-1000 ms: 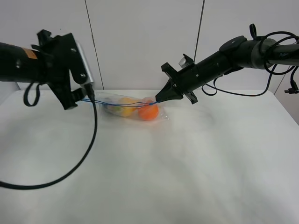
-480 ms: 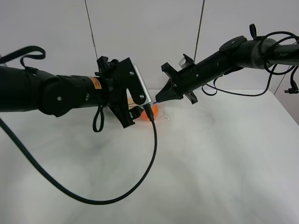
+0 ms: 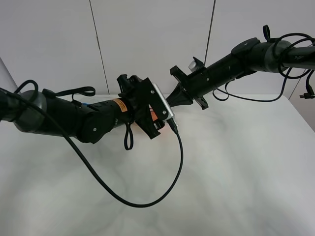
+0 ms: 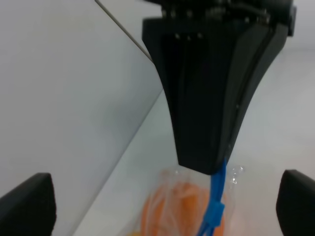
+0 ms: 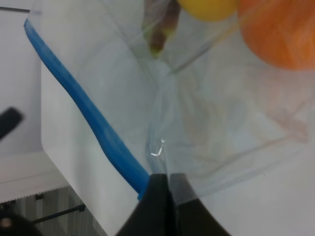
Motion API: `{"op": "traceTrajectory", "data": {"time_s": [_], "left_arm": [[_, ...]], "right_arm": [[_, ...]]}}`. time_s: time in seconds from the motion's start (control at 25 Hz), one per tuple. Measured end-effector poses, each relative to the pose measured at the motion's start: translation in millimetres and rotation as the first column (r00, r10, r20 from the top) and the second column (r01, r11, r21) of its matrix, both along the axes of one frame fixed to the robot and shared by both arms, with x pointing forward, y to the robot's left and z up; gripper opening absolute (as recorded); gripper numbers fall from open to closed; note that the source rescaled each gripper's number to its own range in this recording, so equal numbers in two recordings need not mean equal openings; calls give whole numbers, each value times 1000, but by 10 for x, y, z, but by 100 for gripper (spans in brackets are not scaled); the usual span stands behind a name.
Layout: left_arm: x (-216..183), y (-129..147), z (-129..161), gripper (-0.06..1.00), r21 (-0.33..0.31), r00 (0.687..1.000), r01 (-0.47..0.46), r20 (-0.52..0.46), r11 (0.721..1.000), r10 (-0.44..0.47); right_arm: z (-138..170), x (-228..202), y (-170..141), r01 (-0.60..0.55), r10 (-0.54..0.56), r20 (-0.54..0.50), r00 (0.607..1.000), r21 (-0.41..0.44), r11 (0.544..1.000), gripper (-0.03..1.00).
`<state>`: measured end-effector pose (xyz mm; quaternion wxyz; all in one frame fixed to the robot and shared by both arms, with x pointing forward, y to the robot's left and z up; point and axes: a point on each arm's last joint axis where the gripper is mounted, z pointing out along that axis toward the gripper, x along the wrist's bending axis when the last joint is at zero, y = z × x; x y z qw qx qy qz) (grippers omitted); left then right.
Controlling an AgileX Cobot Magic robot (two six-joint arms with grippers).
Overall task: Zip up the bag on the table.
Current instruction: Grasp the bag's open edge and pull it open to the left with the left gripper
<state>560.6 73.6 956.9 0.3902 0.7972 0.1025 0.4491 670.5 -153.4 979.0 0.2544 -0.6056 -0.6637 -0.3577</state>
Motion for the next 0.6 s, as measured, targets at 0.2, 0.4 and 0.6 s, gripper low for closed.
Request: {"op": "traceTrajectory", "data": {"time_s": [0.2, 0.4, 0.6], "left_arm": [[-7, -33, -72, 95, 3, 1000, 6, -11, 1000, -6], [-9, -38, -68, 65, -18, 1000, -1, -20, 1000, 0], [-3, -42, -110, 56, -31, 999, -8, -37, 999, 7]], "right_arm": [[0, 0, 0, 2, -2, -3, 1000, 0, 1000, 0], [0, 0, 0, 4, -4, -6, 1000, 0, 1000, 0], [-1, 0, -1, 4, -4, -5, 1000, 0, 1000, 0]]}}
